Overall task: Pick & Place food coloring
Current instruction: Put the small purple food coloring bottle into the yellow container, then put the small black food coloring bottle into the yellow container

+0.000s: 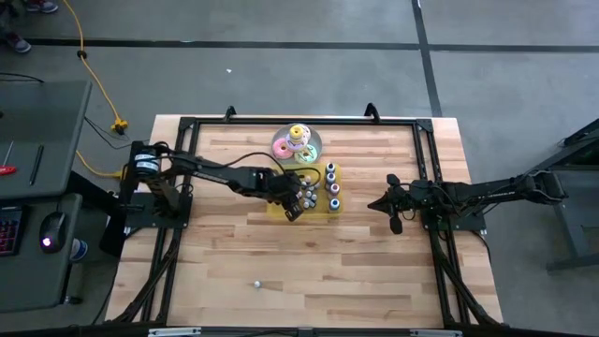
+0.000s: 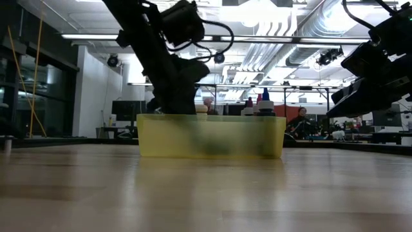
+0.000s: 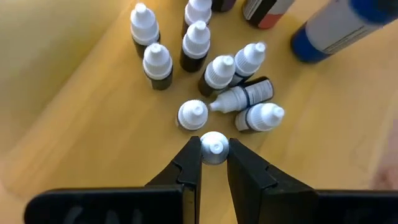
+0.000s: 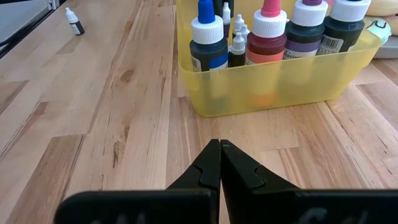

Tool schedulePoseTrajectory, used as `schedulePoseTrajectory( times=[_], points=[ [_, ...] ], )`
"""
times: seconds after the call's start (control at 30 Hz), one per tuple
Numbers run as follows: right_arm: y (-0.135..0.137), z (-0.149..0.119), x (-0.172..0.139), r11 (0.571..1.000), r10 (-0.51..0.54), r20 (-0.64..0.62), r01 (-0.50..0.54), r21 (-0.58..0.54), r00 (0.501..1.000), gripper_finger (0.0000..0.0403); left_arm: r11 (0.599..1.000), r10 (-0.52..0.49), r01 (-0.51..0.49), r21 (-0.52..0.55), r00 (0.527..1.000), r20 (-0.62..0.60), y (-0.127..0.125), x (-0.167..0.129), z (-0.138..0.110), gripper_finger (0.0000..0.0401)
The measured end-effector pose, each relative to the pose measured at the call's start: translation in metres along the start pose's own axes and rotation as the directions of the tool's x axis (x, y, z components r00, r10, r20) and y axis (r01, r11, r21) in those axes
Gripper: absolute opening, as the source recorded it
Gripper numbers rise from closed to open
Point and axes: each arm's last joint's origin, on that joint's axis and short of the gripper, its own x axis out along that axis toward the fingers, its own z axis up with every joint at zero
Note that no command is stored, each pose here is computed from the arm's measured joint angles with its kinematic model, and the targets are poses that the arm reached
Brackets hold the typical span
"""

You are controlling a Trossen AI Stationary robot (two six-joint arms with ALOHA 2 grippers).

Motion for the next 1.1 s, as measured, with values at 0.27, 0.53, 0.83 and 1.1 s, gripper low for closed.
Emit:
schedulePoseTrajectory(
  times=[0.27, 0.53, 0.83, 1.1],
  points=[
    [0.000, 0.000, 0.000, 1.000, 0.000, -0.003, 0.000, 0.000, 1.000, 0.0000, 1.000, -0.001, 0.001, 0.004, 1.000, -0.006, 0.000, 0.009, -0.002, 0.0047],
    [0.000, 0.000, 0.000, 1.000, 0.000, 0.000, 0.000, 0.000, 1.000, 0.0000, 0.998, -0.029, 0.029, 0.053, 1.000, -0.013, -0.002, 0.012, -0.002, 0.0054],
    [0.000, 0.000, 0.000, 1.000, 0.000, 0.000, 0.000, 0.000, 1.000, 0.0000, 0.996, -0.033, 0.034, 0.083, 0.999, -0.015, -0.002, 0.012, -0.002, 0.0131],
    [0.000, 0.000, 0.000, 1.000, 0.000, 0.000, 0.000, 0.000, 1.000, 0.0000, 0.990, -0.055, 0.052, 0.130, 0.998, 0.022, -0.003, -0.001, 0.004, 0.0172]
  ],
)
